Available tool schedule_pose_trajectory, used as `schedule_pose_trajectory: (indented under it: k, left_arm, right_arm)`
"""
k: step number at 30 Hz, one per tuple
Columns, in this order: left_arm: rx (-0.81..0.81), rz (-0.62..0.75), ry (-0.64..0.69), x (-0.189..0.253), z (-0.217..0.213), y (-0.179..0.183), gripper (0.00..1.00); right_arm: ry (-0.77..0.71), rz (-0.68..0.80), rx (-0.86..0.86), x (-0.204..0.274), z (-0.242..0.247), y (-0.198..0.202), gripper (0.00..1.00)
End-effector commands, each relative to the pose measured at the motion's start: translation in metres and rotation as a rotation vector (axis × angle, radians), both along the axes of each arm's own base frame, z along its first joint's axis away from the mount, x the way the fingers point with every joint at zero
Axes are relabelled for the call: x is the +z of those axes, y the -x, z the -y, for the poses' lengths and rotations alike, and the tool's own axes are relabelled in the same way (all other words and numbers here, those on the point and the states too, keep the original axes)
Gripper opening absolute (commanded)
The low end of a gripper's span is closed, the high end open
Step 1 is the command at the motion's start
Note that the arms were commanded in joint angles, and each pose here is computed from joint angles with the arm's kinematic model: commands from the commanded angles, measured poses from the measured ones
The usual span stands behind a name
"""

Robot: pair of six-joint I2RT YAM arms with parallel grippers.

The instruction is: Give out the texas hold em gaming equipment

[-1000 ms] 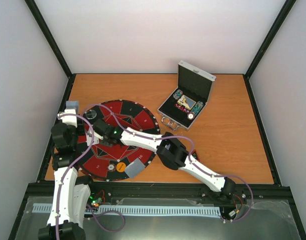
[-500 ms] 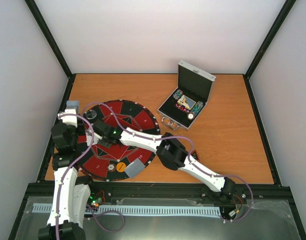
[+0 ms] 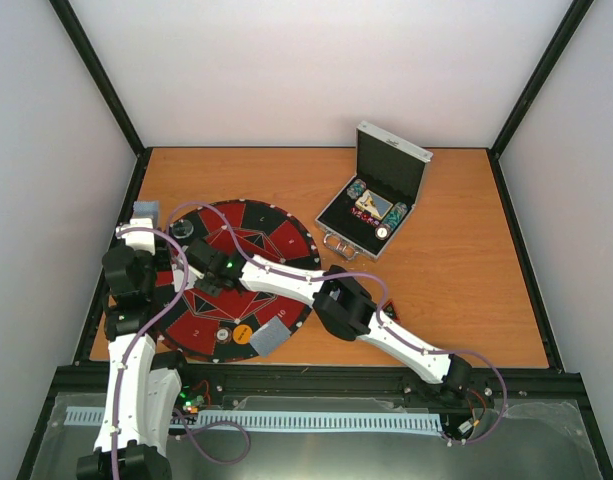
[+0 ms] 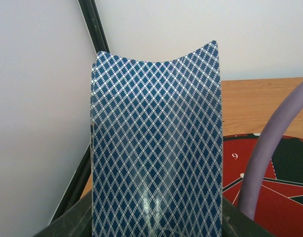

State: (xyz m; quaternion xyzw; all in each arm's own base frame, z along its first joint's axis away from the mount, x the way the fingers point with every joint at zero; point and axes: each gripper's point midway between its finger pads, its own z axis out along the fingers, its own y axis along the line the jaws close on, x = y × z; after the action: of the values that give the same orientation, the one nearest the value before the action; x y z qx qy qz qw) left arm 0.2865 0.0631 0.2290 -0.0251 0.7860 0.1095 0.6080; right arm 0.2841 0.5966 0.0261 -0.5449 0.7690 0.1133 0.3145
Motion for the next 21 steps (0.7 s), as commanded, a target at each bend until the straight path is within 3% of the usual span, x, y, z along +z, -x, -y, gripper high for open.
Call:
schedule_pose_trajectory:
  k: [1,8,9,12,13,21]
  left_arm:
    - [-0.009,0.075,-0.016,0.029,0.0,-0.002,0.39]
    - [-0.012,0.077,-0.014,0.029,0.001,-0.002,0.4]
    - [-0.014,0.074,-0.013,0.028,0.001,-0.002,0.4]
    - [-0.012,0.073,-0.012,0.028,0.001,-0.002,0.4]
    - [-0.012,0.073,-0.012,0.027,0.001,-0.002,0.4]
    - [-0.019,0.076,-0.01,0.028,0.002,-0.002,0.4]
  right_arm:
    - [0.053,-0.061,0.015,-0.026,0.003,0.019,0.03]
    - [0.054,-0.05,0.009,-0.024,0.004,0.017,0.04]
    - [0.052,-0.052,0.009,-0.024,0.003,0.017,0.08]
    - [0.051,-0.06,0.017,-0.024,0.003,0.019,0.4]
    - [0.049,-0.067,0.021,-0.023,0.003,0.02,0.45]
    - [-0.026,-0.192,0.078,-0.008,-0.009,0.043,0.51]
